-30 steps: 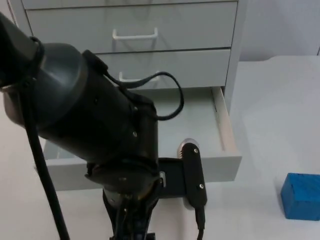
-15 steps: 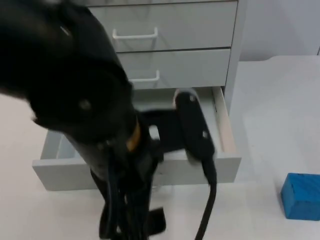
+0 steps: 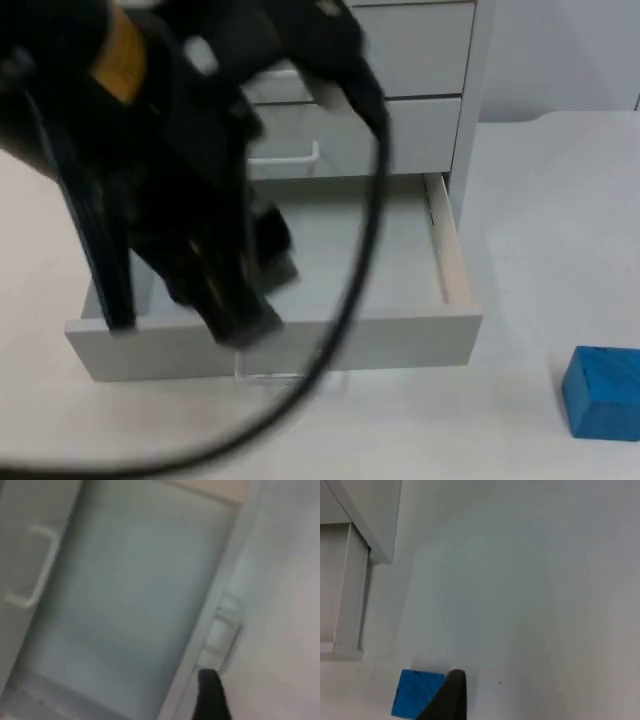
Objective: Open the drawer with the left hand, place the block into the drawer with the right hand, then close the drawer with the left hand.
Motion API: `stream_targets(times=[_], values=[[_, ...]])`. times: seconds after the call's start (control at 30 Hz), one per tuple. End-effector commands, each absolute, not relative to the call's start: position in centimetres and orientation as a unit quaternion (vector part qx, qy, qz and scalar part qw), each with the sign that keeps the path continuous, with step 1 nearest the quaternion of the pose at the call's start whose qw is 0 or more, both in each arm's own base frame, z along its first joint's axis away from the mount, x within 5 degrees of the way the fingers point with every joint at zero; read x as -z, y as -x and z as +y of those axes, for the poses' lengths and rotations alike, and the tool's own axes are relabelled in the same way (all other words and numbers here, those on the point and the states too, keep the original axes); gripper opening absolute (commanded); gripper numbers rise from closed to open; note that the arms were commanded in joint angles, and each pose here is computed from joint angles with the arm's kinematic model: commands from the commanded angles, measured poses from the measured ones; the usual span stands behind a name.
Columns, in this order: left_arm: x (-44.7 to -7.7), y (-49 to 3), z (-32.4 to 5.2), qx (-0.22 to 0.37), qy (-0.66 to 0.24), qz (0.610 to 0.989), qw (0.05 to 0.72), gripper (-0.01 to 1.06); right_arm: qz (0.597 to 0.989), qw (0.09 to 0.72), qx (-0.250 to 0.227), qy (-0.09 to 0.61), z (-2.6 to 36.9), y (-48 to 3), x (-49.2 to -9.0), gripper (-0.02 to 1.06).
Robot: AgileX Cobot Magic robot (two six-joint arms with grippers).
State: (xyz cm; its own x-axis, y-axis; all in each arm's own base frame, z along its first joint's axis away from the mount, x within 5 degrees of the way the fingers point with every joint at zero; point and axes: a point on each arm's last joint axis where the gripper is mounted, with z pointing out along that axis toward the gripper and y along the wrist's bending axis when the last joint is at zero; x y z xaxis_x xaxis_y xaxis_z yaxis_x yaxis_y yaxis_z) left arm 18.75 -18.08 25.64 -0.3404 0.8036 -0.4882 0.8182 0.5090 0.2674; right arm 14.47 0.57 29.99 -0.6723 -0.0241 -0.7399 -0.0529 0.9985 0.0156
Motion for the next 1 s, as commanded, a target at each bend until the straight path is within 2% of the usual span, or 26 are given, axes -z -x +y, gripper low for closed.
stream_targets(times=[0.0,0.1,0.13,0.27,0.3,0.47,0.7,0.77,0.83,0.87,0.97], values=[[-26.2,-19.3,-16.7,0.021,-0.453,0.842,0.293,0.51,0.913,0.406,-0.020,0.018,0.5,-14.4,-30.0,1.05],[-27.5,-20.8,-13.0,0.029,-0.356,0.882,0.308,0.42,0.913,0.407,-0.025,0.016,0.6,-14.4,-30.0,1.05],[-27.5,-20.8,-13.0,0.029,-0.356,0.882,0.308,0.42,0.913,0.407,-0.025,0.016,0.6,-14.4,-30.0,1.05],[-29.9,-21.5,-7.1,0.059,-0.181,0.918,0.347,0.42,0.913,0.407,-0.025,0.016,0.6,-14.4,-30.0,1.05],[-29.9,-21.5,-7.1,0.059,-0.181,0.918,0.347,0.42,0.913,0.407,-0.025,0.016,0.6,-14.4,-30.0,1.05],[-31.5,-20.2,-1.8,0.034,-0.059,0.926,0.370,0.42,0.913,0.407,-0.025,0.016,0.6,-14.4,-30.0,1.05],[-31.0,-18.5,0.0,0.018,-0.012,0.916,0.401,0.42,0.913,0.407,-0.026,0.015,0.6,-14.4,-30.0,1.05],[-30.8,-18.1,0.0,0.020,-0.011,0.915,0.402,0.53,0.913,0.407,-0.026,0.014,0.6,-14.4,-30.0,1.05],[-30.7,-17.9,0.0,0.021,-0.011,0.918,0.395,0.72,0.915,0.402,-0.032,0.012,0.7,-14.3,-29.9,1.05],[-30.7,-17.9,0.0,0.021,-0.011,0.918,0.395,0.72,0.915,0.402,-0.032,0.012,0.7,-14.3,-29.9,1.05],[-30.7,-17.9,-0.1,0.026,-0.010,0.919,0.394,0.96,0.920,0.390,-0.039,0.021,0.9,-14.2,-29.7,1.05]])
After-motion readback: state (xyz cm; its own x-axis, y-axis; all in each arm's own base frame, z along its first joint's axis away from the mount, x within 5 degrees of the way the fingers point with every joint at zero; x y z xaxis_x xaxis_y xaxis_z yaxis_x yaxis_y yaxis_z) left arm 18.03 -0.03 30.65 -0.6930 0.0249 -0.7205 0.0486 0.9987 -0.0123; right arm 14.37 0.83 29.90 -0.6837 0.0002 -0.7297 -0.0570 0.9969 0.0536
